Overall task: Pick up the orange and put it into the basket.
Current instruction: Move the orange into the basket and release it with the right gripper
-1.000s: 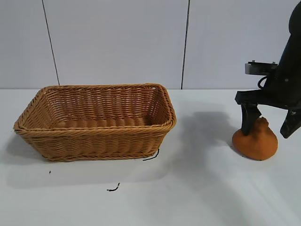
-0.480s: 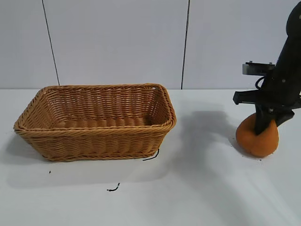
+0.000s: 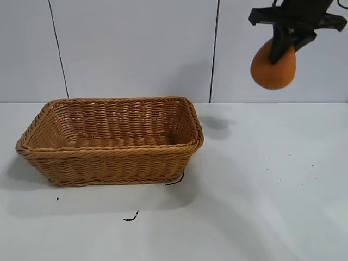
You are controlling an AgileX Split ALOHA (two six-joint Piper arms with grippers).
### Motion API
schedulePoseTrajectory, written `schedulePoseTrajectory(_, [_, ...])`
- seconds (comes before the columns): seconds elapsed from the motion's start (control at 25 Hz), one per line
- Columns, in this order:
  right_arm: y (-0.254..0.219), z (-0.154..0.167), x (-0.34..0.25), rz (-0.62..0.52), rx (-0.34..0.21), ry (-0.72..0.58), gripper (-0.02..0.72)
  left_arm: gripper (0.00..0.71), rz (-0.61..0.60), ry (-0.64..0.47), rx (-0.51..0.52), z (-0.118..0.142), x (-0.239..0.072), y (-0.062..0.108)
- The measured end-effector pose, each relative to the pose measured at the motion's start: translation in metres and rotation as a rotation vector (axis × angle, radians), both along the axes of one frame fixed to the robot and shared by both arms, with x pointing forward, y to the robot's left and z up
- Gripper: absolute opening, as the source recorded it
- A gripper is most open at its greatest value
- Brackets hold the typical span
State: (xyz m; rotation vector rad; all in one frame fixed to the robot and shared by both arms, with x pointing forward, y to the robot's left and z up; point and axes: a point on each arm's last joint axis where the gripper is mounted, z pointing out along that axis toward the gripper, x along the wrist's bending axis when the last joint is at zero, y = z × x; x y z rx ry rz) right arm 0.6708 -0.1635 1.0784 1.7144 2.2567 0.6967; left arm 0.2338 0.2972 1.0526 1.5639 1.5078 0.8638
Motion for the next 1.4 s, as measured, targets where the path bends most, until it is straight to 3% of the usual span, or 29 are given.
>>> schedulePoseTrajectory(0.28, [0.096, -0.01, -0.024, 0.18, 0.055, -0.071, 0.062, 0.639, 0.0, 0.0, 0.0, 0.0, 0.0, 0.0])
schedulePoseTrajectory(0.56, [0.162, -0.084, -0.03, 0.282, 0.053, -0.026, 0.062, 0.639, 0.0, 0.0, 0.0, 0.0, 0.0, 0.0])
schedulePoseTrajectory(0.84, [0.175, -0.137, -0.026, 0.291, 0.023, 0.035, 0.069, 0.639, 0.0, 0.0, 0.0, 0.0, 0.0, 0.0])
schedulePoseTrajectory(0.92, [0.175, -0.139, -0.026, 0.291, 0.021, 0.039, 0.14, 0.639, 0.0, 0.0, 0.0, 0.0, 0.0, 0.0])
schedulePoseTrajectory(1.12, [0.179, -0.123, -0.022, 0.297, 0.034, 0.016, 0.589, 0.639, 0.0, 0.0, 0.0, 0.0, 0.0, 0.0])
schedulePoseTrajectory(1.24, [0.182, -0.097, -0.018, 0.307, 0.049, -0.008, 0.67, 0.639, 0.0, 0.0, 0.0, 0.0, 0.0, 0.0])
schedulePoseTrajectory(1.4, [0.178, -0.062, -0.013, 0.298, 0.033, -0.042, 0.689, 0.639, 0.0, 0.0, 0.0, 0.0, 0.0, 0.0])
